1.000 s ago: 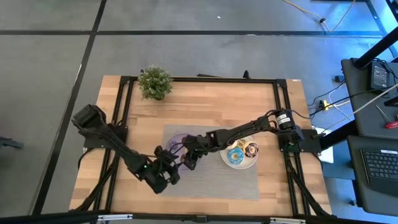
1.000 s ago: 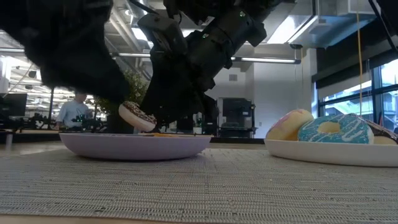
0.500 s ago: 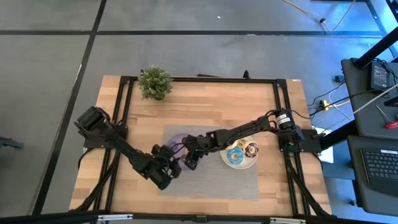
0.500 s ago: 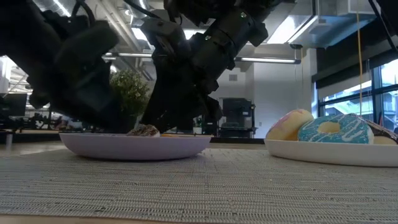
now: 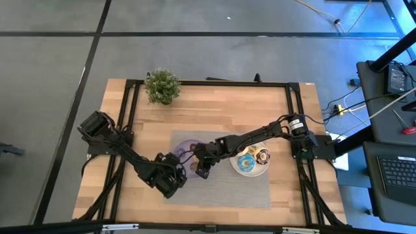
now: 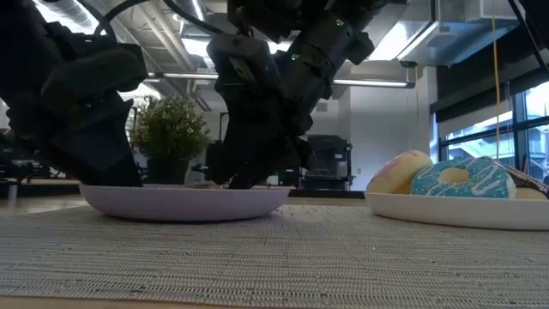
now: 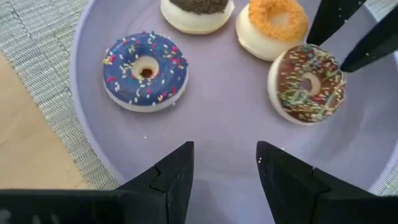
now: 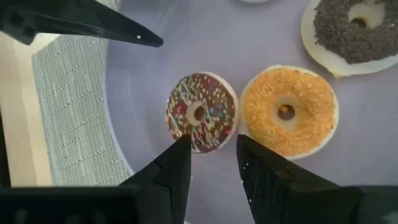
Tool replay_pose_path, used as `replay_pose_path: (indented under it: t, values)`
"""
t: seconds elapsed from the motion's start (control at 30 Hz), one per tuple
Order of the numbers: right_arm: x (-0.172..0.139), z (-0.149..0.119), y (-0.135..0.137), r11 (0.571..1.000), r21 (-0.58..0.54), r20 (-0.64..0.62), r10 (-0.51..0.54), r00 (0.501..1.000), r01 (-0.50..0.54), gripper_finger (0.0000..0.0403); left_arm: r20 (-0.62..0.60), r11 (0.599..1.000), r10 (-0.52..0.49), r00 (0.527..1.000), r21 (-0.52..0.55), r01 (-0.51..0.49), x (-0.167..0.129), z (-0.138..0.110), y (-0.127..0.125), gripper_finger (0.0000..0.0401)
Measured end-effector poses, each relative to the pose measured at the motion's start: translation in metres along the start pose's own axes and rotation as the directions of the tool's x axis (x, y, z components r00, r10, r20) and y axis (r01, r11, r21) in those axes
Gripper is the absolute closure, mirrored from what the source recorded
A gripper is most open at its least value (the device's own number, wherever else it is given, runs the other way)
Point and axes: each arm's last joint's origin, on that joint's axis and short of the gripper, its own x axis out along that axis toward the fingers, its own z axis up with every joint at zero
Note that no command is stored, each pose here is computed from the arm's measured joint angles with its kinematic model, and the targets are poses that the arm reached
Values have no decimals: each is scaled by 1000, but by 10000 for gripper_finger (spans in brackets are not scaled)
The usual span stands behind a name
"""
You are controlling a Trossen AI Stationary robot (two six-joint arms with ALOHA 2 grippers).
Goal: Pick & Place donuts
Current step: Return to Home Position
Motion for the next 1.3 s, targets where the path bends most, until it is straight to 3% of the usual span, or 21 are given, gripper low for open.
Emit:
replay_pose_path:
  t: [0.57, 0.73, 0.9, 1.07, 1.17, 1.3]
  values:
    - [-11, 3, 3, 1000, -20, 11, -1, 1000, 1, 272, 77, 1000, 11, 997, 13, -12, -34, 27, 15, 233]
    - [-48, 8, 10, 998, -52, 36, -26, 999, 27, 272, 121, 1000, -14, 993, 10, 13, -55, 44, 24, 233]
    - [-101, 2, 23, 981, -159, 65, -100, 993, 109, 272, 167, 991, -120, 979, 72, 109, -83, 67, 31, 233]
    - [-148, -28, 34, 957, -216, 181, -156, 971, 194, 272, 157, 947, -290, 944, 186, 260, -107, 93, 35, 233]
    - [-172, -48, 30, 967, -199, 200, -121, 972, 161, 272, 165, 891, -419, 893, 266, 369, -117, 113, 32, 233]
    - [-196, -71, 18, 981, -188, 252, 4, 968, 45, 272, 189, 833, -489, 852, 389, 392, -123, 137, 40, 233]
